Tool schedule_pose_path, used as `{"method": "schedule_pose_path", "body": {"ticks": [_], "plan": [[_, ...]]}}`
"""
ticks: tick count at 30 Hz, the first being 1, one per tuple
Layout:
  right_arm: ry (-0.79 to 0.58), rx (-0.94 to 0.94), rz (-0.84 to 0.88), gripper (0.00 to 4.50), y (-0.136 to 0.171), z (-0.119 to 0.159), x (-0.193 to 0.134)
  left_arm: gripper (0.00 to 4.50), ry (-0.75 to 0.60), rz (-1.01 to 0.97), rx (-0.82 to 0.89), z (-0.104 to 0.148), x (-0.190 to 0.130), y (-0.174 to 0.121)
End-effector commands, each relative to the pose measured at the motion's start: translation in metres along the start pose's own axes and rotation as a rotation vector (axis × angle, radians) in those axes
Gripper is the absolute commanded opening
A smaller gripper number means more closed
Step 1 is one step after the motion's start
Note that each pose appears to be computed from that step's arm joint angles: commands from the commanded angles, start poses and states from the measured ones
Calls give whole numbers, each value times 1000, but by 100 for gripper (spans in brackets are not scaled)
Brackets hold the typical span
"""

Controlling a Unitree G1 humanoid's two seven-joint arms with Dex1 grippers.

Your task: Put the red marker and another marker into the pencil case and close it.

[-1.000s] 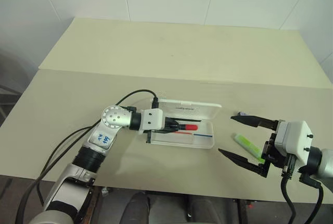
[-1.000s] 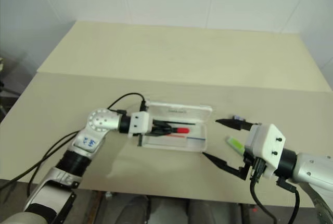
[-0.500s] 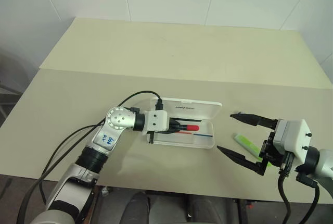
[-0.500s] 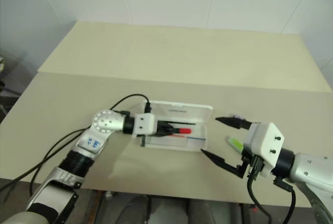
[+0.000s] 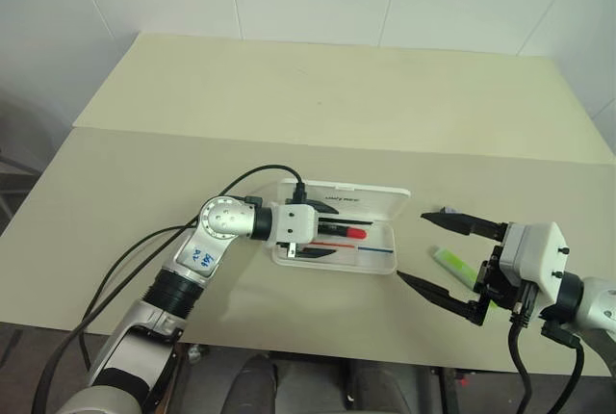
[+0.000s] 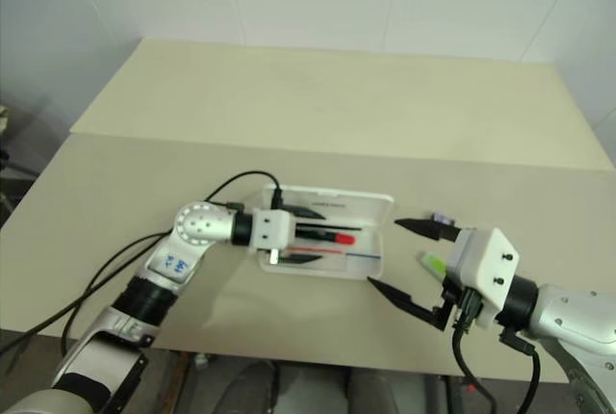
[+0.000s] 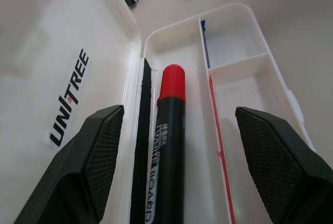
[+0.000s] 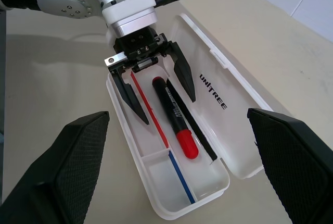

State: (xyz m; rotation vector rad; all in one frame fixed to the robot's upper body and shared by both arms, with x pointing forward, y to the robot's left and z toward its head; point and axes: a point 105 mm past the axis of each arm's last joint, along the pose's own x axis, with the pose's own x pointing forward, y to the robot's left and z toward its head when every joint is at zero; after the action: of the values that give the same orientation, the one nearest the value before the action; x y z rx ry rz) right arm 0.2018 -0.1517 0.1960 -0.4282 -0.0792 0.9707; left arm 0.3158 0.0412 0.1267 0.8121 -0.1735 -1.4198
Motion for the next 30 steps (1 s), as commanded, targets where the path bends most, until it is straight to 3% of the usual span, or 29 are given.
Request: {"method": "schedule_pose_path", "body": {"ticks": [1, 8, 13, 20, 24, 30], "plan": [[-75, -16, 12, 450, 4, 16, 4, 369, -47, 6, 13, 11, -5, -1], [-151, 56, 2, 450, 3, 30, 6, 369, -26, 20, -24, 3, -17, -3], [-95, 49, 27, 450, 12, 16, 7, 369, -39, 8, -34, 5, -20, -5], [-18, 53, -12, 450, 9, -8, -3, 369, -140, -60, -71, 23, -35, -14], [6, 85, -44, 450, 7, -19, -8, 369, -218, -65, -120, 41, -62, -14], [52, 139, -121, 450, -2, -39, -15, 369, -241, -26, -157, 61, -83, -7]]}}
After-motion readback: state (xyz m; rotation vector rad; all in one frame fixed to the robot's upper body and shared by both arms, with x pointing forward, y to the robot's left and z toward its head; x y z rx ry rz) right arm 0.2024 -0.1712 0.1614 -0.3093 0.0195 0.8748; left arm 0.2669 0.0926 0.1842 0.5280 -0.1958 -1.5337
